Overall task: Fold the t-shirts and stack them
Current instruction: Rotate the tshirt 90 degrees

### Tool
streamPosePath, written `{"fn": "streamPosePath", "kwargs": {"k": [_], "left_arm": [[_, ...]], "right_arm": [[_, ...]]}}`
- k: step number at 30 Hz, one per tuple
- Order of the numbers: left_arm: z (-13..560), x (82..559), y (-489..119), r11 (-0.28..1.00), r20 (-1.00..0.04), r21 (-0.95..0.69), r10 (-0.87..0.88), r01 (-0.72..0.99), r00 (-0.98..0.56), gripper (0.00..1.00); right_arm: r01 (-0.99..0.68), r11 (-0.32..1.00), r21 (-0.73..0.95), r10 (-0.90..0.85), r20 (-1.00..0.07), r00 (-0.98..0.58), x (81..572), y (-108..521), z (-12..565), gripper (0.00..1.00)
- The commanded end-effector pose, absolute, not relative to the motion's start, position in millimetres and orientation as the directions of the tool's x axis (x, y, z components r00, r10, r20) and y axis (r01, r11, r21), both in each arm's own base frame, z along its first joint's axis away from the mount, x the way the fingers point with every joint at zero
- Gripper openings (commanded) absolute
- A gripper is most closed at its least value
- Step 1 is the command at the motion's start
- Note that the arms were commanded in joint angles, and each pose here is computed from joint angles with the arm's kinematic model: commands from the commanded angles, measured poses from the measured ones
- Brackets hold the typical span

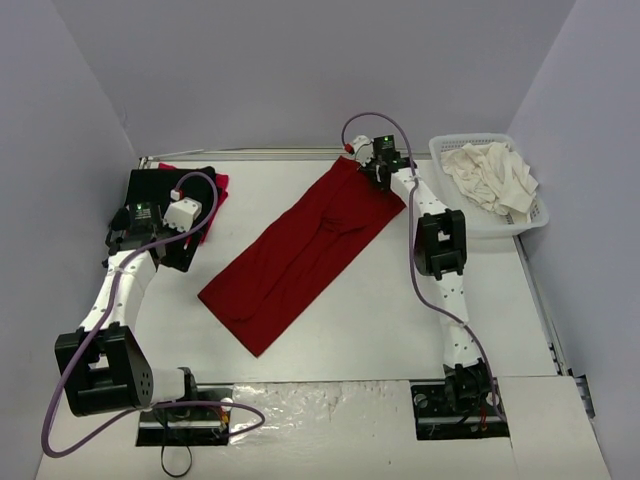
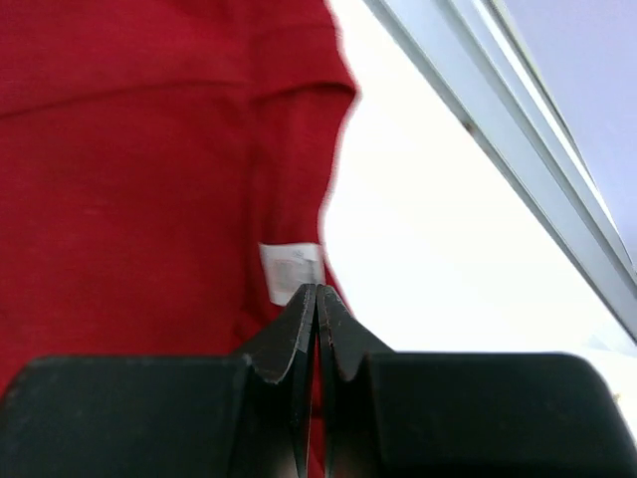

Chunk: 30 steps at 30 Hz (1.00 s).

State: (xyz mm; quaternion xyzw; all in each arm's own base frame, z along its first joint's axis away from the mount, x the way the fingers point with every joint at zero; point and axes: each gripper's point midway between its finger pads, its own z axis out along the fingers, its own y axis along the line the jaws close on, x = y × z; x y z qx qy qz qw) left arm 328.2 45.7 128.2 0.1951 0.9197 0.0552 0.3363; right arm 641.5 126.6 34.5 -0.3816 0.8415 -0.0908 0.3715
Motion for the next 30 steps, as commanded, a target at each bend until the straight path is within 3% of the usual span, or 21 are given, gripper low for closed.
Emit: {"fn": "streamPosePath", "kwargs": {"k": [1,7,14,16,18,23,30], "left_arm": [[142.2,333.6,49.2,0.916,-0.621,0.254,0.400,0.309,-0.675,0.66],[152.5,332.8,45.1,0.916,-0.656,0.257,0.399,0.308,-0.641,0.66],[151.7,342.1,17.4,0.900,-0.695,0.151,0.391,0.409,-0.603,0.66],[147.9,344.0,3.7,0.879,-0.697,0.100,0.396,0.466,-0.597,0.58],[152.3,353.6,-16.0,0.852,-0.736,0.021,0.367,0.522,-0.570,0.43],[143.9,378.3,-36.3,0.820,-0.715,0.007,0.404,0.572,-0.570,0.41],[101.8,377.9,-65.7,0.756,-0.650,-0.013,0.492,0.655,-0.580,0.25]], "right_arm": [[-0.394,0.773,-0.497,-0.629,-0.677,-0.381,658.5,115.3,129.6,0.00],[-0.300,0.806,-0.511,-0.592,-0.705,-0.389,641.2,100.6,178.3,0.00],[-0.331,0.803,-0.495,-0.595,-0.659,-0.460,598.2,90.5,169.1,0.00],[-0.365,0.809,-0.462,-0.588,-0.653,-0.478,587.2,93.3,161.7,0.00],[-0.406,0.810,-0.424,-0.585,-0.630,-0.511,572.5,94.9,151.6,0.00],[-0.449,0.813,-0.371,-0.580,-0.576,-0.576,551.7,94.2,126.9,0.00],[-0.462,0.824,-0.328,-0.565,-0.537,-0.627,551.9,97.3,98.5,0.00]]}}
